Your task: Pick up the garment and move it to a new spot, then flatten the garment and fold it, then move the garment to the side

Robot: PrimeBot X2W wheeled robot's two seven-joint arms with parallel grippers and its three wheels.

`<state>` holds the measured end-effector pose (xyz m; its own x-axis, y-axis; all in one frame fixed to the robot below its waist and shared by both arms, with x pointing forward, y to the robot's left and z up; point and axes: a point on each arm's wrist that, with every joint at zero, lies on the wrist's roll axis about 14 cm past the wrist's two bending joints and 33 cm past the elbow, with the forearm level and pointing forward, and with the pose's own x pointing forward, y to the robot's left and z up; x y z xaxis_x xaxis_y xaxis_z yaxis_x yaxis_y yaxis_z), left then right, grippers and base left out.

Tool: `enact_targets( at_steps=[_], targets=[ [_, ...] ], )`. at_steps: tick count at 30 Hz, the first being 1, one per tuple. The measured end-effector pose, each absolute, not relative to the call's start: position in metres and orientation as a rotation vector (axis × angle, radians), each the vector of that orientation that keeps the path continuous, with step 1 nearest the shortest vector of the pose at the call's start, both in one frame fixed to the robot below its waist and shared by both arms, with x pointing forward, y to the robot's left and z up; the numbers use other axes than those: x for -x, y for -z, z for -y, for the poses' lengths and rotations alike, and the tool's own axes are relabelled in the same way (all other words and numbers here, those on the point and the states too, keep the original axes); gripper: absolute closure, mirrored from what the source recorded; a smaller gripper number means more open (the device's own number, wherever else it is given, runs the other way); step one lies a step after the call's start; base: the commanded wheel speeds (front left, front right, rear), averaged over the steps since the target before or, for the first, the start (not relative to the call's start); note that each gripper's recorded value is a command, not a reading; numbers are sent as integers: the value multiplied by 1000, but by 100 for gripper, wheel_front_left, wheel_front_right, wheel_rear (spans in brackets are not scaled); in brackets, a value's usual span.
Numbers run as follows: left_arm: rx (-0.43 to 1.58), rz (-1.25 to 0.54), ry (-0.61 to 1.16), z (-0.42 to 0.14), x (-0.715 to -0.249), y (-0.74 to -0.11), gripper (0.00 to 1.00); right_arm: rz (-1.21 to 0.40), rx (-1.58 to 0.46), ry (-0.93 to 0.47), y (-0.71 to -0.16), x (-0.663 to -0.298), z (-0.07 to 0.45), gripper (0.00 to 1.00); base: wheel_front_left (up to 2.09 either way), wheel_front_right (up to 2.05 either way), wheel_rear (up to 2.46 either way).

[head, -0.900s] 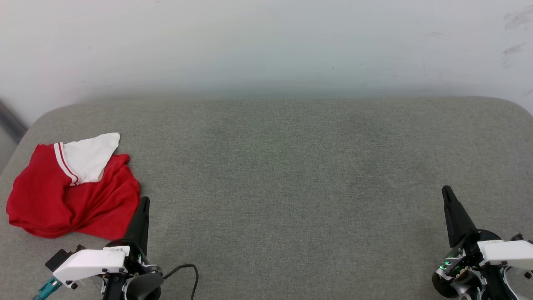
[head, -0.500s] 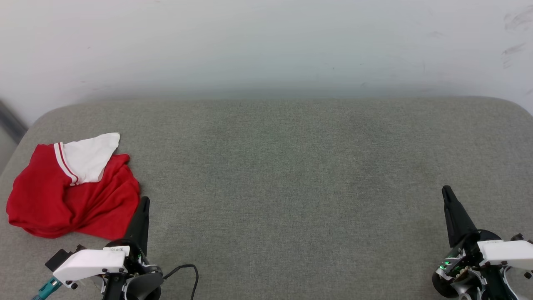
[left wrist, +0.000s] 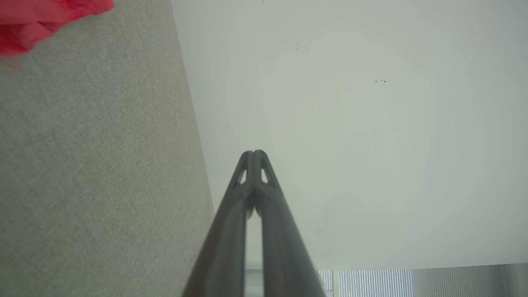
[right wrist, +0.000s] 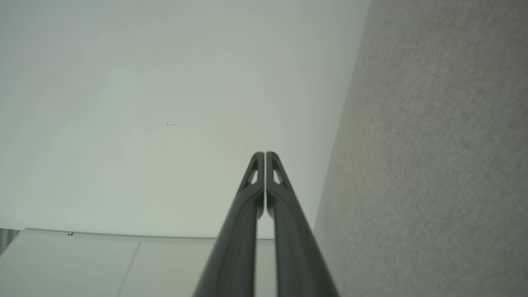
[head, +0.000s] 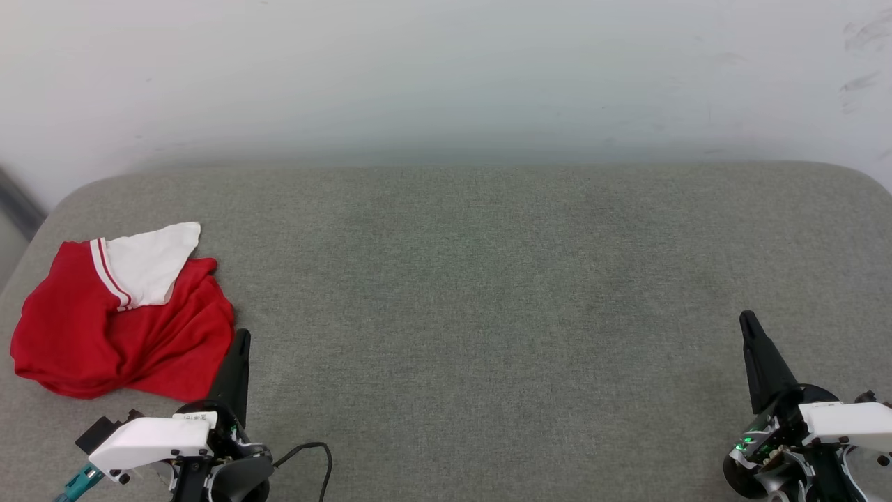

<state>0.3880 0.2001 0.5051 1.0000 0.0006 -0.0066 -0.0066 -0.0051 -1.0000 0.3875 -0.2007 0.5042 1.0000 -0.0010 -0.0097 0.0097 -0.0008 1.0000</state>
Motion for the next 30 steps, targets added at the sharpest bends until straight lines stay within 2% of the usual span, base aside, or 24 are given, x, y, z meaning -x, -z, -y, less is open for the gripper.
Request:
enact_targets(
  at_steps=[15, 16, 20, 30],
  targets=[
    [1576, -10, -10, -200, -387, -503, 100, -11, -1572, 13, -502, -387, 201, 100, 0, 0, 0],
    [1578, -21, -21, -200, -386, -498, 0, -23, -1573, 25, -497, -385, 201, 0, 0, 0, 0],
    [1579, -57, -54, -197, -378, -483, 0, -52, -1573, 66, -482, -376, 201, 0, 0, 0, 0],
    [1552, -23, -14, -186, -382, -499, 0, -23, -1528, 50, -492, -378, 196, 0, 0, 0, 0]
  ],
)
